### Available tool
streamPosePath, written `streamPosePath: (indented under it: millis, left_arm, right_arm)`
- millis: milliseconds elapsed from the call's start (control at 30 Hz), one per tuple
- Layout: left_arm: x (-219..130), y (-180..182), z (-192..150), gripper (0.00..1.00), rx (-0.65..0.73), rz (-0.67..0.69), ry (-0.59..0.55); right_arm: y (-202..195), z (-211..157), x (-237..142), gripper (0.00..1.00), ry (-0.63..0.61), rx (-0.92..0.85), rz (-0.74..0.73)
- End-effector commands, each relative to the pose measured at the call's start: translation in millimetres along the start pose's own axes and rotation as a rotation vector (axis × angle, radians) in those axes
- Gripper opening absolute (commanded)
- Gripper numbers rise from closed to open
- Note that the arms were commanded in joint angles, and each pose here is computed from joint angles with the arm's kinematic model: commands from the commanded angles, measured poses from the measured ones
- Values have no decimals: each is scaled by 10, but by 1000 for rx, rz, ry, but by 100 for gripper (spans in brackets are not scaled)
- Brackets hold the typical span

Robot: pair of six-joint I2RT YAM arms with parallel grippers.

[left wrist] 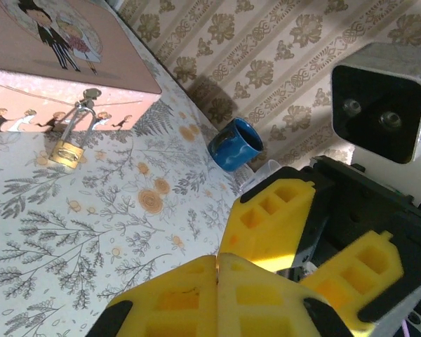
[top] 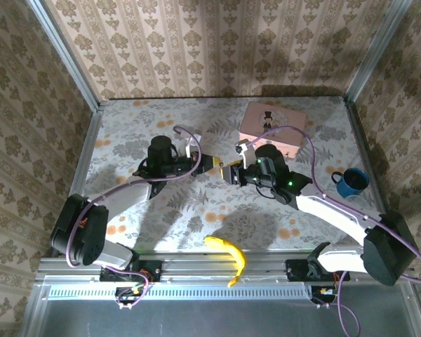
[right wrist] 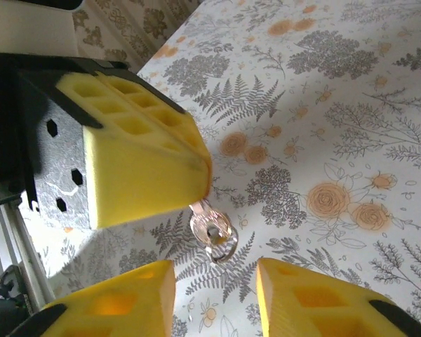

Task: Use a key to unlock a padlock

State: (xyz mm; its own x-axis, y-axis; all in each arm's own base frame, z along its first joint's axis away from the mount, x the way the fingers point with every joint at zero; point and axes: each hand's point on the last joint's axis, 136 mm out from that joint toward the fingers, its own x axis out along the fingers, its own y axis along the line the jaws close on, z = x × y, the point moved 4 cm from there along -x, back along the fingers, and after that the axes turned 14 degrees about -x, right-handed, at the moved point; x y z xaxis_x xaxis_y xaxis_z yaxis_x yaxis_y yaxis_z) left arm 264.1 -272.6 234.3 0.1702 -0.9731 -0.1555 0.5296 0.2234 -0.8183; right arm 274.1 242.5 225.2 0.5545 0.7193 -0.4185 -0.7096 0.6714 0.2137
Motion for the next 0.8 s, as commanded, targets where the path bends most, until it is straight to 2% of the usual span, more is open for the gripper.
streamPosePath:
  millis: [0, 300, 467, 767]
  left_arm:
    - [-101, -241, 70, 0, 140, 7, -6]
    - [-249, -631, 105, 0, 286, -28, 25]
    - [-232, -792, 98, 0, 312, -78, 43]
    - [-176, -851, 97, 0, 293, -103, 52]
  right_arm:
    - [46, 96, -120, 43, -74, 25, 53]
    - [100, 312, -376, 56, -244, 80, 264]
    - [177, 476, -468, 60, -316, 49, 302]
    - [259, 564, -423, 56, -350, 17, 340]
